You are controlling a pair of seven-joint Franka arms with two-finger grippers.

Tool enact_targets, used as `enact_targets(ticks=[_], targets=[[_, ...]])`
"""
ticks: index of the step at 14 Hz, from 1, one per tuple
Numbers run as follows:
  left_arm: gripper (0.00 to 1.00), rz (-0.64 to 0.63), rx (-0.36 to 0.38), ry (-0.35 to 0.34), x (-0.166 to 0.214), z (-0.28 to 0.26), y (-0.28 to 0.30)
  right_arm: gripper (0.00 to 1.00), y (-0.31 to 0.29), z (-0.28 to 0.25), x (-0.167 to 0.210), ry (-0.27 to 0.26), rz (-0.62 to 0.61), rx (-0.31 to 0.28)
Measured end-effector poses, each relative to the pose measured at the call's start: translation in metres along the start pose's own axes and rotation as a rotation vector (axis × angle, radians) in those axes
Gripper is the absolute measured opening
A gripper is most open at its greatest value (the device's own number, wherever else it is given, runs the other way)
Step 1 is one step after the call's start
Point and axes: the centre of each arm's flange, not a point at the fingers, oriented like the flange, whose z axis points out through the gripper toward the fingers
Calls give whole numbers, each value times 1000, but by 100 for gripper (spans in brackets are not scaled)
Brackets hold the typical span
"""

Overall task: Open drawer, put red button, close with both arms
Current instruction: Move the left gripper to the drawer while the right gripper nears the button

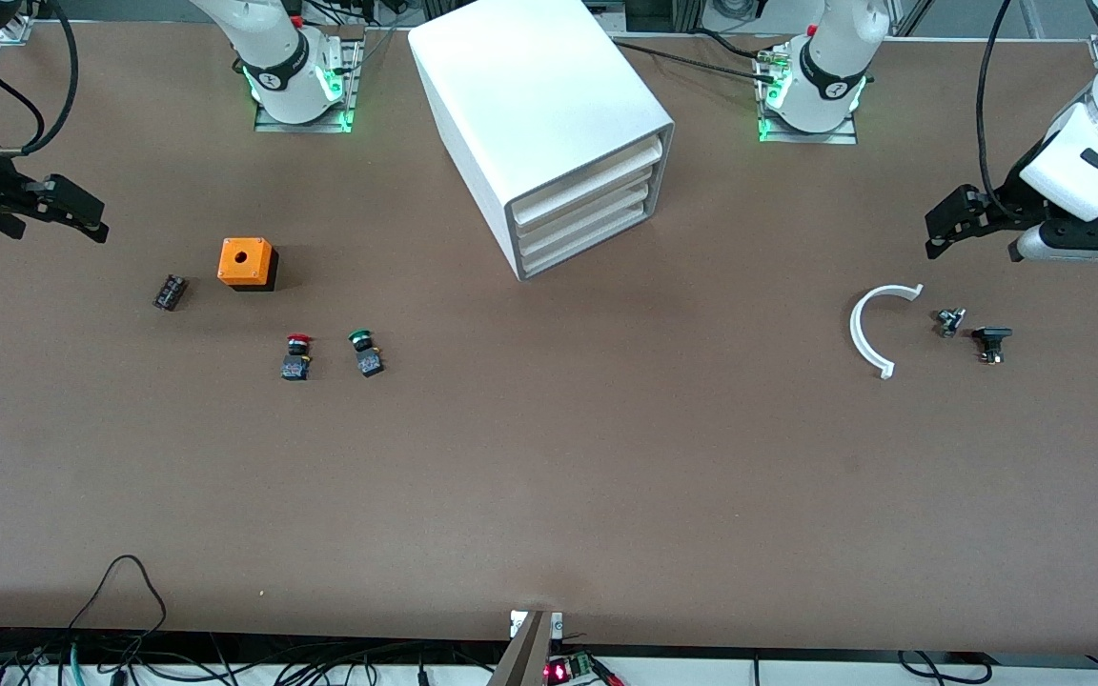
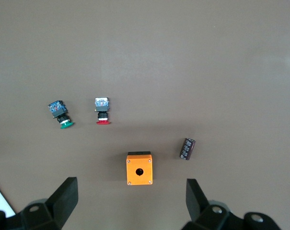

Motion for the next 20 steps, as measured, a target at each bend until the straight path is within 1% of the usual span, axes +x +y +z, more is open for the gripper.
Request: enact_targets(ticks=[6, 9, 11, 12, 15, 17, 18, 19, 20], targets=[[100, -4, 0, 11, 2, -2, -3, 100, -3, -1, 0, 2, -6, 0], [100, -2, 0, 2, 4, 3, -2, 100, -3, -1, 0, 2, -6, 0], [100, 4, 1, -17, 8, 14, 2, 100, -3, -1, 0, 1, -6, 0], [100, 5, 3, -38, 9, 22, 2, 100, -3, 0, 0, 0, -6, 0], [100, 5, 11, -171, 13, 61, 2, 100, -6, 13, 5, -24, -13, -1], [100, 16, 12, -224, 19, 84, 5, 100, -11, 28, 12, -48, -20, -2], [100, 26, -2, -247, 20, 94, 10, 100, -14, 37, 16, -62, -25, -3], [100, 35, -46, -275, 21, 106, 19, 100, -19, 49, 21, -79, -36, -3], [100, 32, -114, -312, 21, 120, 32, 100, -28, 62, 27, -92, -55, -4]])
